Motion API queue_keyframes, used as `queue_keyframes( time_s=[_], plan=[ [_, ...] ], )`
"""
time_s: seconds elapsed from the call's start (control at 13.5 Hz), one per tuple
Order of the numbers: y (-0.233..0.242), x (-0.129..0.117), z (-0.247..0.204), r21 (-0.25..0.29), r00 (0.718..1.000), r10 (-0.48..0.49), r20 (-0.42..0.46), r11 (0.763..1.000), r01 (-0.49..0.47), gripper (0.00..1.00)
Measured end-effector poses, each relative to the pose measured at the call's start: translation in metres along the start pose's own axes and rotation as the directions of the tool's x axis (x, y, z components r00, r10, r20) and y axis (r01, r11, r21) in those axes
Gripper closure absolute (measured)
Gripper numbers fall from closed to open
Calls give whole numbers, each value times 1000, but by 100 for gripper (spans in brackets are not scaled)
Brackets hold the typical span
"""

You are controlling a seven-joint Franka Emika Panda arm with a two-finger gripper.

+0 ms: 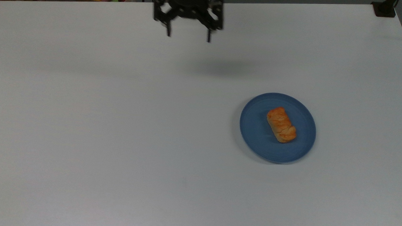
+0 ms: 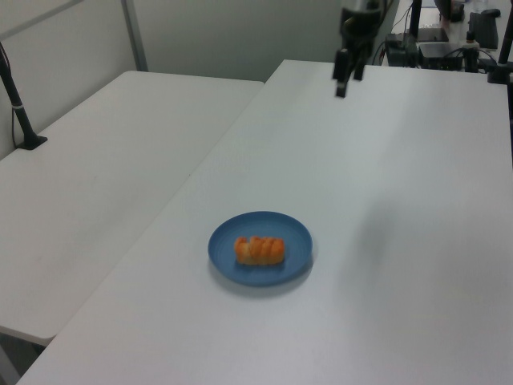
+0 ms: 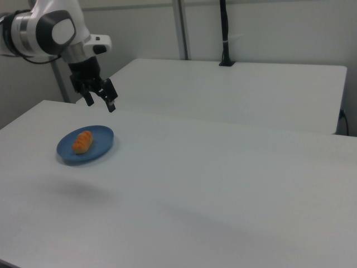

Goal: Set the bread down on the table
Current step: 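Move the open gripper over the blue plate toward the bread roll, then lower the gripper around the orange bread roll on the plate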

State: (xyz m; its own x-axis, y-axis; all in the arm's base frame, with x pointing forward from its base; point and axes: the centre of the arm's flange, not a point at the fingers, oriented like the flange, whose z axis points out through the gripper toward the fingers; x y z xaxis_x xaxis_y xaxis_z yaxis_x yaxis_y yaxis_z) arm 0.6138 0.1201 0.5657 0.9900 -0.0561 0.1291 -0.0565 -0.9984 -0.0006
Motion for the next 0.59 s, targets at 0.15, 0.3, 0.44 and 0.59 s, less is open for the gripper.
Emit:
queue_keyframes(
  time_s=[0.15, 0.3, 0.44, 0.59],
  plan=[
    [-51, 9, 24, 21, 998, -31, -61, 999, 32, 0],
    [-84, 12, 42, 35, 993, -68, -100, 997, 72, 0],
    [-123, 9, 62, 48, 984, -116, -135, 991, 124, 0],
    [-165, -1, 83, 57, 973, -173, -155, 981, 183, 0]
  ],
)
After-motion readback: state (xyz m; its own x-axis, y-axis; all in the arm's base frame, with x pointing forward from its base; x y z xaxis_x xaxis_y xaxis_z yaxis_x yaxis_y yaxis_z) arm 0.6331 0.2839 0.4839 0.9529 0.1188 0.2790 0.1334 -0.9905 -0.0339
